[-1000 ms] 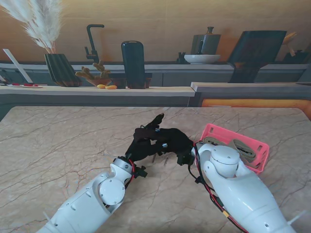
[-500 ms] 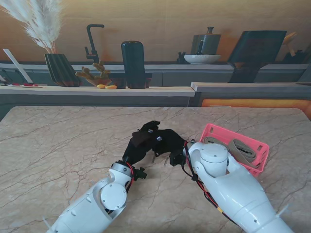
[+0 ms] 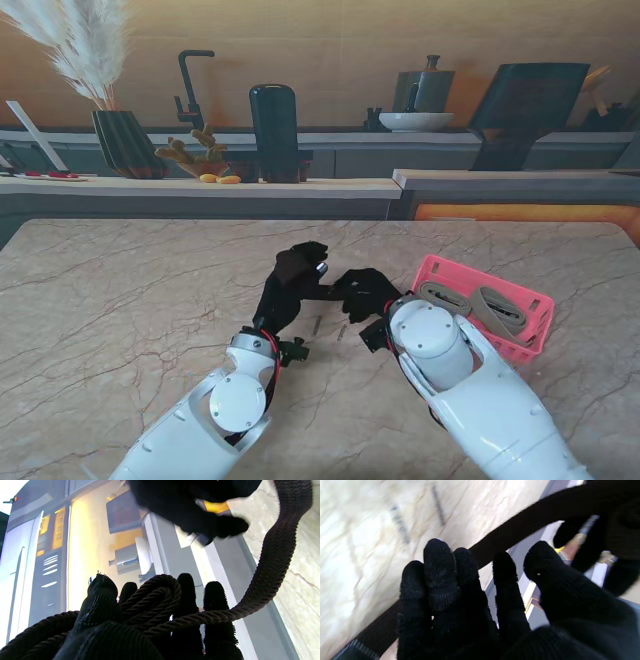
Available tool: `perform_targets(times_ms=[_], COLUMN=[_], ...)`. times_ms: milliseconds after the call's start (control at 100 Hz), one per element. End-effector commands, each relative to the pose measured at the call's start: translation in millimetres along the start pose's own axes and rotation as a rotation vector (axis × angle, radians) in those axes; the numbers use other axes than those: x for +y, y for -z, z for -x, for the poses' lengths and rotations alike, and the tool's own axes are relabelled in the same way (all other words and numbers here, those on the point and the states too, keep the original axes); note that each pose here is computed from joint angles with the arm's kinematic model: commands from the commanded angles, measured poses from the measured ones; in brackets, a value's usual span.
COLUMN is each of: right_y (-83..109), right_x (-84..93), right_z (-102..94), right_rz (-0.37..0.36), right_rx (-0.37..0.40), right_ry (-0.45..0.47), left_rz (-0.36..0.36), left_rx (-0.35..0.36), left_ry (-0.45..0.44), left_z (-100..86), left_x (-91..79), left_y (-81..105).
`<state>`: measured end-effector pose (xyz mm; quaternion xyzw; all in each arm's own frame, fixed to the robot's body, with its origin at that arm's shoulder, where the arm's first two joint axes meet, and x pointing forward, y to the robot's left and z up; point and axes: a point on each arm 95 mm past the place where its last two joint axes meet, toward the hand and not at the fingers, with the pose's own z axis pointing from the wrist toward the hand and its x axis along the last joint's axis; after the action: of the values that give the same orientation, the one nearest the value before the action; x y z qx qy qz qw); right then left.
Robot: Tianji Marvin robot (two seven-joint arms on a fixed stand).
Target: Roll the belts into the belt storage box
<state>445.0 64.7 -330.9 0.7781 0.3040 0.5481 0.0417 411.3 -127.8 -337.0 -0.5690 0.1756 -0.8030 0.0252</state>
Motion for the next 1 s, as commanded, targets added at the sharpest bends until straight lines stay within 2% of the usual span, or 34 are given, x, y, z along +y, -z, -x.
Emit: perform_targets(times_ms=[0,100,220,330,410,500,720,990], right_y=[5.2,13.0,28.6,46.1,57.6,63.9,55.0,32.9], right_x=[2.1,8.4,15.0,19.5,21.7,20.7,10.4,-0.9], right_z=[7.5,7.2,2.9,-0.6,-2.0,-4.7,-12.3,-25.3], right_rz=[0.011,0.053,0.066,0.029,-0.015,-0.023,0.037,0.073], right_rx=[-0.005,0.037,0.128,0.207,0.24,0.267,0.309,0.295], right_ry=[0.016,0.07,0.133,0.213,0.272,0.313,0.336,0.31], left_rz=[-0.004,-0.005,0.027,0.042,0.047,0.07,0.155,0.204], left_rx=[0.01,0.009,0.018,0.025,0.025,0.029,0.072,0.101], left_ry=[0.0,-0.041,-0.161,-0.284,-0.345,-0.437,-0.706,-0.8], left_z=[-6.1,-5.4,0.0,7.6,11.4,15.2,22.5,26.5], left_x=[2.3,-2.5,-9.1,-14.9,-16.9,-18.9,-20.9,-17.4], left_y=[-1.9,-3.6,-7.9,-13.2,-16.1,-19.3,-23.8,-26.6])
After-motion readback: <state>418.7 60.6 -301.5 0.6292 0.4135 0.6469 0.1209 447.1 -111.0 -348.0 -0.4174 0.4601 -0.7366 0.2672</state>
